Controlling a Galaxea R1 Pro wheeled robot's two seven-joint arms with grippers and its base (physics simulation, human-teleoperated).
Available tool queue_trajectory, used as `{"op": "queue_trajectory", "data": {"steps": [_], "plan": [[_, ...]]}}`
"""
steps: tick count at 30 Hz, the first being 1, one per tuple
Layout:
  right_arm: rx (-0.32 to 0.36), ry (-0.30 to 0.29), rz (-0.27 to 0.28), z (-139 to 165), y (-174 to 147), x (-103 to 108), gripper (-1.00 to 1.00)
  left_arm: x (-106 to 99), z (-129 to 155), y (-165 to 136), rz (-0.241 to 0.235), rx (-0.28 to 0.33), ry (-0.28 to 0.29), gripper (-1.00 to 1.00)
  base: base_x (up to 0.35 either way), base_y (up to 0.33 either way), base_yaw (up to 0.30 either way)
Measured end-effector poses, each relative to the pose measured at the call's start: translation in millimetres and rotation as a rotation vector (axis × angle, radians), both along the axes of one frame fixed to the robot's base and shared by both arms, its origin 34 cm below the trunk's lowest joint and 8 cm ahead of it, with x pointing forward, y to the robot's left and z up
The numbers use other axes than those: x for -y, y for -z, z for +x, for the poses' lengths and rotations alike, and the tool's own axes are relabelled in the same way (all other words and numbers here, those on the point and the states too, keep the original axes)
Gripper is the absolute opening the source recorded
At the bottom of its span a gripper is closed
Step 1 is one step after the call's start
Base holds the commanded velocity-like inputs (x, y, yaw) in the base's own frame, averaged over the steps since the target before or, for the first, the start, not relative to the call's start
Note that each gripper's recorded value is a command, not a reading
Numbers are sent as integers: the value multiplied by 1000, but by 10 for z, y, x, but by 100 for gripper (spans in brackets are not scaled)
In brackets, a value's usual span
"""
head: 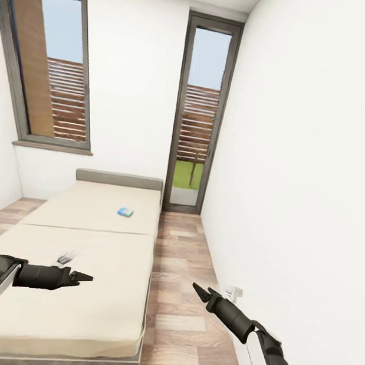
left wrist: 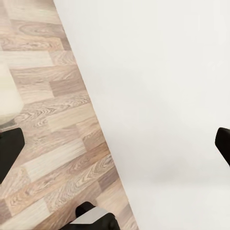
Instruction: Put all the toys in the child's room - the three board games (two on the bed and one on the table), the two jigsaw puzzles on the table, and the tennis ball on the table - inside the toy box on the table in the child's room.
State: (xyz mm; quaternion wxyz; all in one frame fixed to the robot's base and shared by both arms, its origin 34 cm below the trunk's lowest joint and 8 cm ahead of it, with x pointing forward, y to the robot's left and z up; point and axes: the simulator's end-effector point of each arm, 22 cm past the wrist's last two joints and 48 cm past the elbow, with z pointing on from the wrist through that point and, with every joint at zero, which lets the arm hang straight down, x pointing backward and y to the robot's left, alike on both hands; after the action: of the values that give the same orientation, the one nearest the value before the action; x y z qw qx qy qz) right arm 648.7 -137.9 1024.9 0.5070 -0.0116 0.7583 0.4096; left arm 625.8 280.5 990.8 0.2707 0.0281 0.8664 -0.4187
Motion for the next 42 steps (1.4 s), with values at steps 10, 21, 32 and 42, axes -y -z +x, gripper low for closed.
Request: {"op": "queue_trajectory", "data": {"steps": [10, 21, 32, 42], "plan": [[6, 0, 0, -1, -33, 1, 100, 1, -1, -31, 1, 6, 1, 100, 0, 0, 267], [11, -1, -2, -6, -68, 3, 100, -1, -1, -60, 2, 12, 0, 100, 107, -61, 191], [-22, 41, -27, 35, 32, 77, 100, 0, -1, -61, 2, 12, 0, 100, 228, -126, 10], [-31, 55, -34, 52, 78, 108, 100, -1, 1, -36, 1, 7, 0, 100, 124, -130, 130]]}}
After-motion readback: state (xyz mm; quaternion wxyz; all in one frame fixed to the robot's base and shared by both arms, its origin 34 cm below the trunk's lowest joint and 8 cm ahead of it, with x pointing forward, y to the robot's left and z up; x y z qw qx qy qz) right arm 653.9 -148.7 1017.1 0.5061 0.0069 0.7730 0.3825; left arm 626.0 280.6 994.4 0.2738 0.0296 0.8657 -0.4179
